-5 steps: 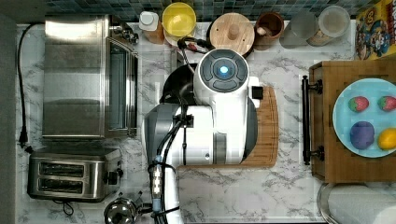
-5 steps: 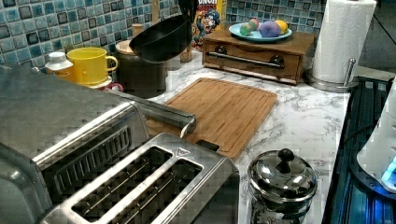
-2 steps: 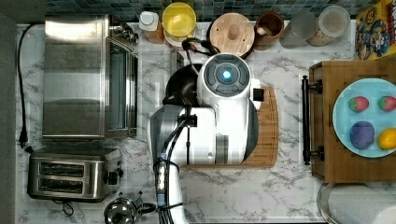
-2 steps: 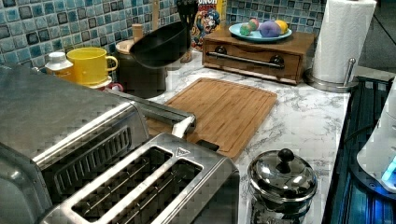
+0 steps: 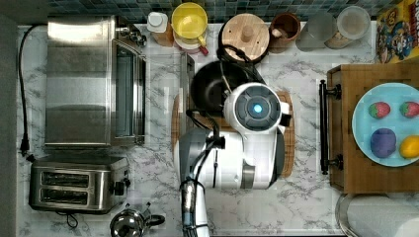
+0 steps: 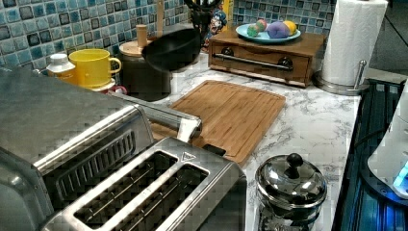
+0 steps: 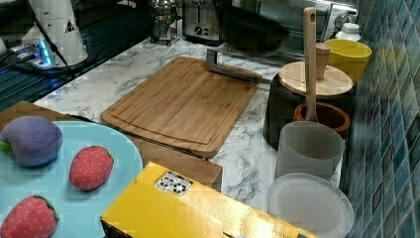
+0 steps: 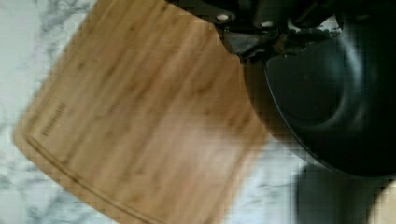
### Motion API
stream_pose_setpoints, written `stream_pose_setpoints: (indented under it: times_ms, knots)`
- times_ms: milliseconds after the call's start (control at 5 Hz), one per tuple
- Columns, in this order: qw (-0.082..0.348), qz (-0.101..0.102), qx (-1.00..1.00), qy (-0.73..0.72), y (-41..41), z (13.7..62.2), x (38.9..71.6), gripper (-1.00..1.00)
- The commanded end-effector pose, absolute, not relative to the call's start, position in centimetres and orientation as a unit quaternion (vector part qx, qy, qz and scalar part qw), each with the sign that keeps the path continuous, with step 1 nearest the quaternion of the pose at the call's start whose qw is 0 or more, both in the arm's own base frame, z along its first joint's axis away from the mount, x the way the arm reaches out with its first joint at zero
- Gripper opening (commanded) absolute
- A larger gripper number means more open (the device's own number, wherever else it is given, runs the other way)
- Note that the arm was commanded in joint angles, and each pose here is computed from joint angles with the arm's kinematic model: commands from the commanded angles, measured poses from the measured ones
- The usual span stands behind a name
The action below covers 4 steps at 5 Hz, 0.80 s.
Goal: Put the bowl on the board.
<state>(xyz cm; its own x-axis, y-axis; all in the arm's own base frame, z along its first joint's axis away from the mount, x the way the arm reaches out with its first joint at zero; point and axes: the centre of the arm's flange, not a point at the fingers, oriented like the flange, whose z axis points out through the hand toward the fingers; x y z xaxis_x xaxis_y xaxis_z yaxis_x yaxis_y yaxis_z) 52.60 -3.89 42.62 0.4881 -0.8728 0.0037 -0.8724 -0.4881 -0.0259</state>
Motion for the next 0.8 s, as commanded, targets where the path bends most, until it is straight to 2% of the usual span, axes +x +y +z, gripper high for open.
stream_pose_setpoints:
  times_ms: [200, 800]
  knots:
    - [-0.003, 0.0, -0.793, 0.609, -10.7, 42.2, 48.2, -1.0]
    - [-0.026, 0.021, -0.754, 0.656, -14.8, 38.6, 48.3, -1.0]
